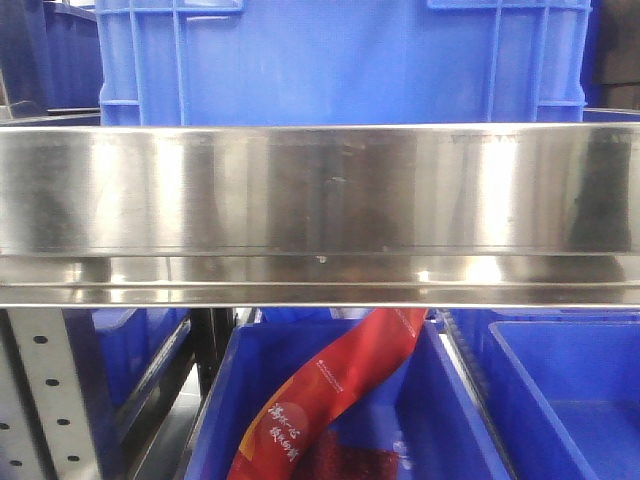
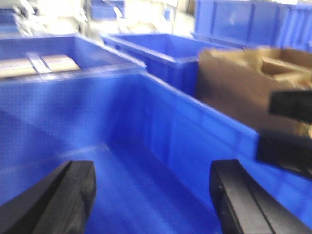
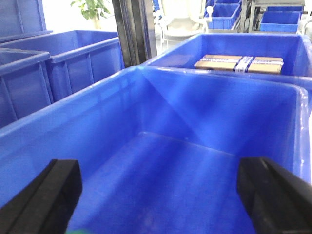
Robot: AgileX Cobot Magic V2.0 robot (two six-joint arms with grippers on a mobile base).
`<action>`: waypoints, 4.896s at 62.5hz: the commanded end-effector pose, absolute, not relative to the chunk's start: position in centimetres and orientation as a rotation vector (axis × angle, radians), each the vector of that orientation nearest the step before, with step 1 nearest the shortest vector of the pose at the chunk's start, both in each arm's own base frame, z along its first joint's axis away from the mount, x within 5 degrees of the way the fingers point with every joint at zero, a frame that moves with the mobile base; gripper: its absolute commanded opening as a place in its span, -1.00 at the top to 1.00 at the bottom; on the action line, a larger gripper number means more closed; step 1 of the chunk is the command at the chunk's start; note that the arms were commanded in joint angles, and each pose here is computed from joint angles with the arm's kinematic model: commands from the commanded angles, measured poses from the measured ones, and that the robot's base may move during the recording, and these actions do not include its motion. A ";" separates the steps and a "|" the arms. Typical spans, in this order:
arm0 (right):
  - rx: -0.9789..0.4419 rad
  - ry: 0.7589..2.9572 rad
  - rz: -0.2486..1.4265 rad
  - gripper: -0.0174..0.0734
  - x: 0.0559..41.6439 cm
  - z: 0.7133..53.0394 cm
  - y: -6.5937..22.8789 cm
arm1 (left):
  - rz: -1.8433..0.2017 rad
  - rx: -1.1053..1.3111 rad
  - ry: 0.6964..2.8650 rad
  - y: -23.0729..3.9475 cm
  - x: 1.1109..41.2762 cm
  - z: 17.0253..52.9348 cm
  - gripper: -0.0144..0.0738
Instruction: Grab block from conveyor and place in blue bin
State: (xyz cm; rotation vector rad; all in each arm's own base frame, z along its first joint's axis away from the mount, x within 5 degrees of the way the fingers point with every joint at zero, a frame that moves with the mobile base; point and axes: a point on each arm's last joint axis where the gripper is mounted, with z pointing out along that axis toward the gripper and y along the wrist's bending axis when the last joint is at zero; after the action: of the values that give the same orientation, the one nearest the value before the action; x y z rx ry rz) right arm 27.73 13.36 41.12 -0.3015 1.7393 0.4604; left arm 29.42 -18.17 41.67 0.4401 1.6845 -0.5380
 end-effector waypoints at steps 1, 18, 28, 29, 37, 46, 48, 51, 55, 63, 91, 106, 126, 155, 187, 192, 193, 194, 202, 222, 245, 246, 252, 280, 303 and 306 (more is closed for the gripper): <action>-0.293 1.659 0.467 -0.44 26.4 43.1 12.8 | -0.548 0.414 1.615 -17.6 28.3 43.6 -0.08; -0.293 1.589 0.460 0.99 24.6 44.9 11.9 | -0.527 0.419 1.539 -16.3 26.5 45.8 0.93; -0.298 1.602 0.459 0.97 24.1 45.1 11.5 | -0.537 0.389 1.531 -15.7 26.3 46.3 0.93; -0.299 1.608 0.457 0.97 24.0 45.2 11.4 | -0.544 0.380 1.524 -15.5 26.0 46.6 0.93; -0.270 1.610 0.427 0.97 22.3 45.5 9.5 | -0.546 0.351 1.478 -13.9 24.1 47.7 0.93; -0.177 1.577 0.350 0.97 20.1 44.3 6.3 | -0.505 0.320 1.513 -11.4 21.8 45.8 0.93; -0.160 1.590 0.331 0.97 19.6 43.5 5.7 | -0.496 0.313 1.523 -10.9 21.3 45.2 0.93; -0.133 1.605 0.303 0.97 18.7 42.4 4.8 | -0.476 0.297 1.540 -9.9 20.3 44.0 0.93; -0.105 1.615 0.275 0.97 17.0 41.1 3.8 | -0.447 0.272 1.569 -8.6 18.9 41.8 0.93; -0.074 1.625 0.240 0.97 13.9 38.1 2.6 | -0.394 0.197 1.557 -6.0 15.6 38.4 0.93; -0.073 1.596 0.238 0.97 7.2 31.8 1.6 | -0.342 0.113 1.408 -1.8 6.3 29.6 0.93; -0.077 1.585 0.240 0.97 6.8 31.9 1.6 | -0.354 0.102 1.282 -1.2 4.0 29.4 0.93; -0.077 1.585 0.240 0.97 6.8 31.9 1.6 | -0.357 0.098 1.244 -1.0 3.4 29.5 0.93; -0.037 1.494 0.087 0.97 5.6 24.1 0.4 | -0.357 0.098 1.244 -1.0 3.4 29.5 0.93; -0.077 1.472 -0.010 0.97 5.6 21.4 0.3 | -0.355 0.096 1.244 -1.0 3.4 29.6 0.93; -0.077 1.472 -0.010 0.97 5.6 21.4 0.3 | -0.355 0.096 1.244 -1.0 3.4 29.6 0.93; -0.077 1.472 -0.010 0.97 5.6 21.4 0.3 | -0.355 0.096 1.244 -1.0 3.4 29.6 0.93; -0.077 1.472 -0.010 0.97 5.6 21.4 0.3 | -0.355 0.096 1.244 -1.0 3.4 29.6 0.93; -0.077 1.472 -0.010 0.97 5.6 21.4 0.3 | -0.355 0.096 1.244 -1.0 3.4 29.6 0.93; -0.077 1.472 -0.010 0.97 5.6 21.4 0.3 | -0.355 0.096 1.244 -1.0 3.4 29.6 0.93; -0.077 1.472 -0.010 0.97 5.6 21.4 0.3 | -0.039 0.084 1.342 -0.4 5.4 23.6 0.93; -0.077 1.472 -0.010 0.97 5.6 21.4 0.3 | -0.030 0.082 1.354 -0.4 5.5 23.2 0.93; -0.077 1.472 -0.010 0.97 5.6 21.4 0.3 | 0.009 0.060 1.382 -0.2 5.6 22.3 0.93; -0.077 1.472 -0.010 0.97 5.6 21.4 0.3 | -0.018 0.031 1.491 -0.2 5.6 21.2 0.93; -0.077 1.472 -0.010 0.97 5.6 21.4 0.3 | -0.020 0.032 1.440 -0.2 5.6 21.7 0.93; -0.077 1.472 -0.010 0.97 5.6 21.4 0.3 | -0.020 0.032 1.440 -0.2 5.6 21.7 0.93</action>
State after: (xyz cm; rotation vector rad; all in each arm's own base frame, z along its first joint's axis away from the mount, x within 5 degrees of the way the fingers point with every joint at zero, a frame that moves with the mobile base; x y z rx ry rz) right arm 5.64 0.29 21.18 -0.0761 1.4981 0.0003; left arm 5.66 -0.21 21.40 0.0367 1.4696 -0.0187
